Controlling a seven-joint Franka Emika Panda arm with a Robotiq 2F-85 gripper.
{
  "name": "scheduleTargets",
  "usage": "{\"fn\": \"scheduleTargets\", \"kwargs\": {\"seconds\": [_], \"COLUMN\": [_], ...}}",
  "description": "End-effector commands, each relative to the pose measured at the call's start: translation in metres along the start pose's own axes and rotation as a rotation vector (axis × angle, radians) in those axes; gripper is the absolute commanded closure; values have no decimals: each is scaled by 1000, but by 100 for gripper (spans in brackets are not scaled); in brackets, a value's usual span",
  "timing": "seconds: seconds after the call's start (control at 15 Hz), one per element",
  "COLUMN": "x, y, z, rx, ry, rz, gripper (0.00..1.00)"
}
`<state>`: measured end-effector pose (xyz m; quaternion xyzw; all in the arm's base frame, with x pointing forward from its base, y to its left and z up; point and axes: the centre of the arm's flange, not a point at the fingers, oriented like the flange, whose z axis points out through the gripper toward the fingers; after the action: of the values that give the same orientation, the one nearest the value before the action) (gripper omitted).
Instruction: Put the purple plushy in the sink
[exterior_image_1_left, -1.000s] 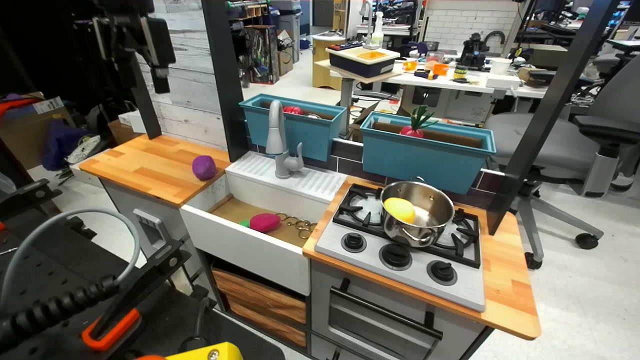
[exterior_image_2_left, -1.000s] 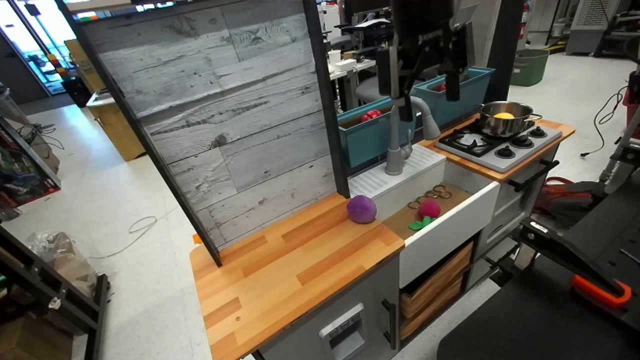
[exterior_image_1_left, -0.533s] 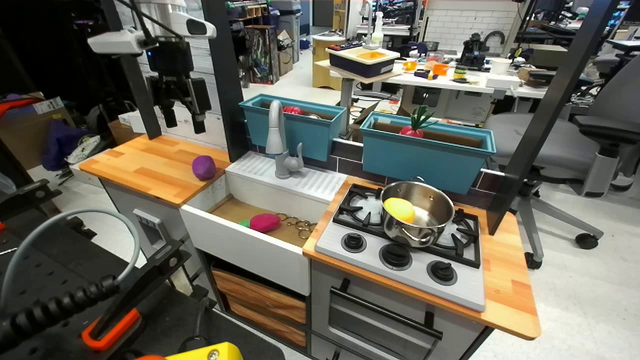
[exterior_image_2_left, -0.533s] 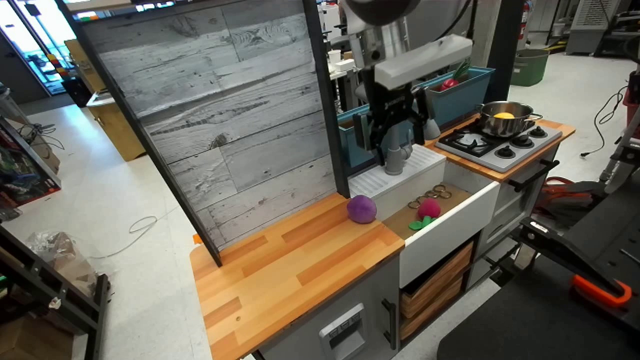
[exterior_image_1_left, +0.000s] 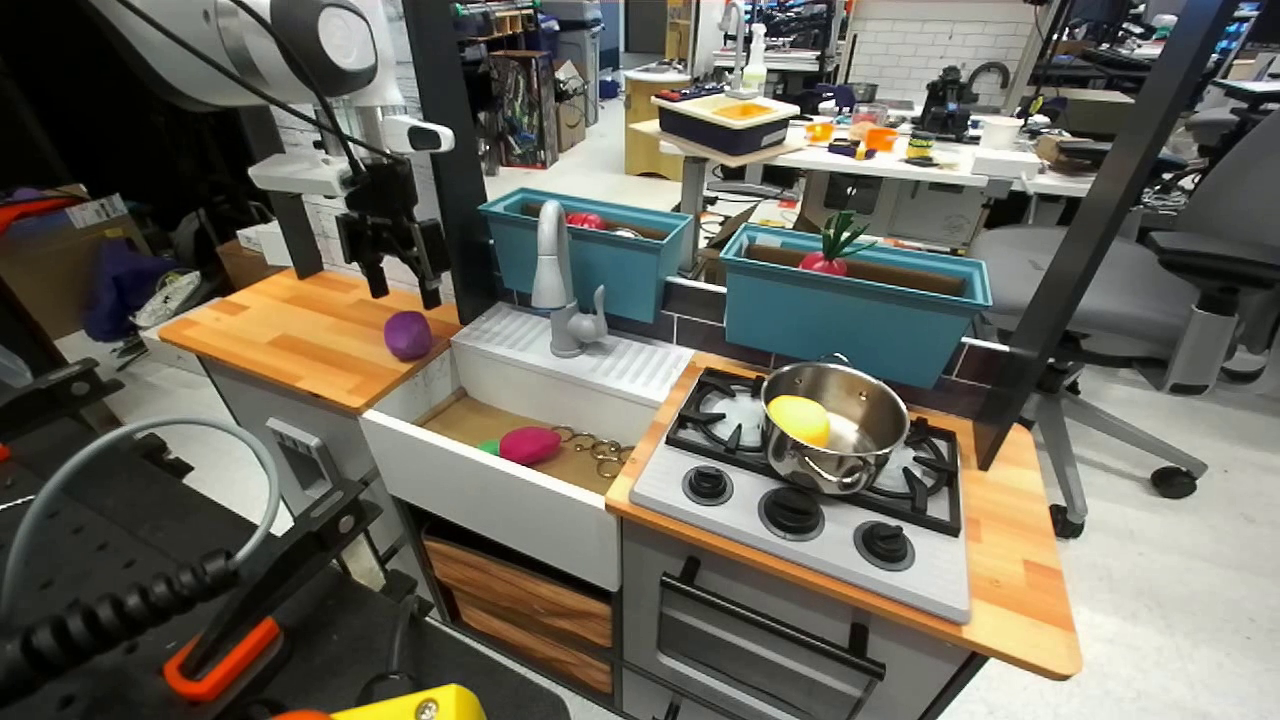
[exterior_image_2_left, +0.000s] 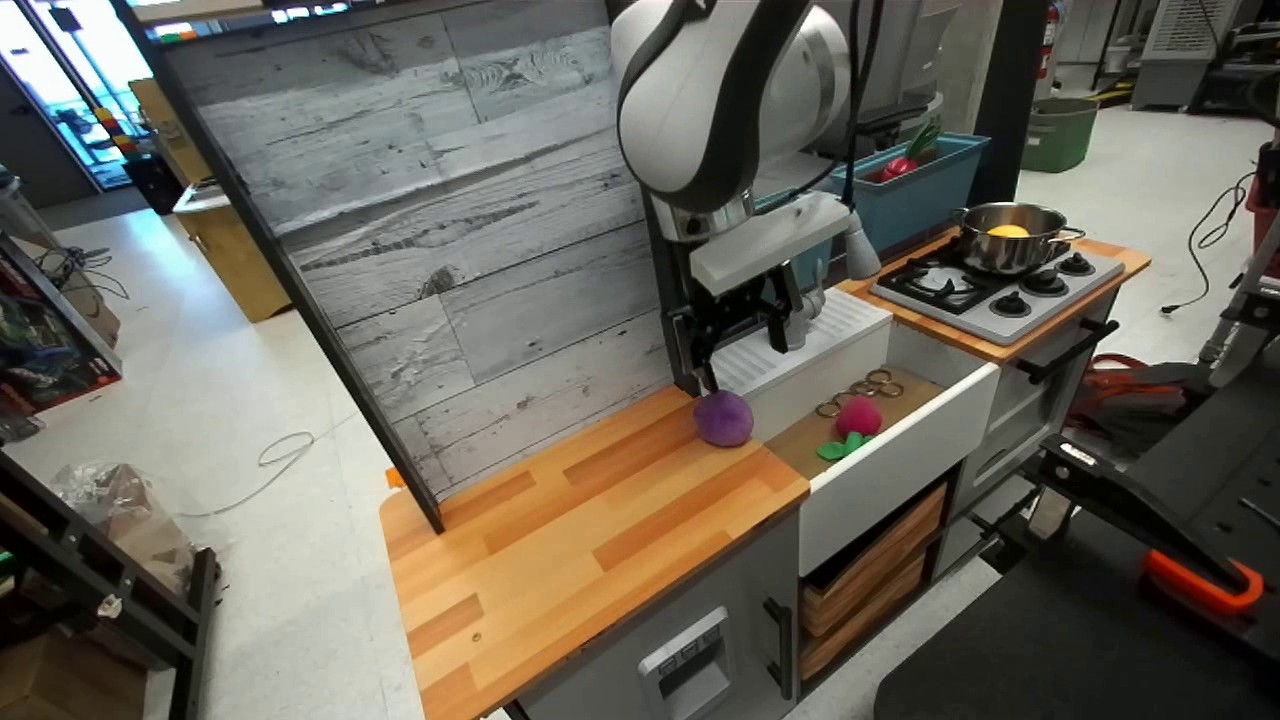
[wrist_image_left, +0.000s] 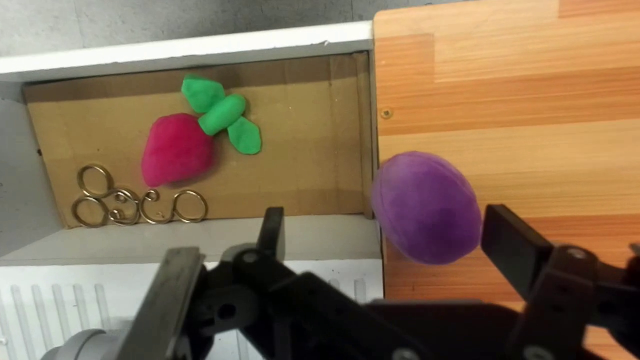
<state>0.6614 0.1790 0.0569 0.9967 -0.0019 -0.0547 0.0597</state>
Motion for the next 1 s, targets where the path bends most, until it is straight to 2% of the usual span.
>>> {"fn": "scheduleTargets", "kwargs": {"seconds": [0.0,0.27,0.53,0.6,0.67,0.73,0.93], "x": [33,40,42,42,41,40,39], "y": [-19,-32,-25,-26,-27,-29,-31], "z": [22,34,49,53,55,57,62], "rx": [1,33,30,29,33,44,73], "ry": [39,63,26,19,19,15,-8], "rz": [-45,-90,-92,-90,-93,-93,-76], "gripper": [0,0,0,25,26,32,58]}}
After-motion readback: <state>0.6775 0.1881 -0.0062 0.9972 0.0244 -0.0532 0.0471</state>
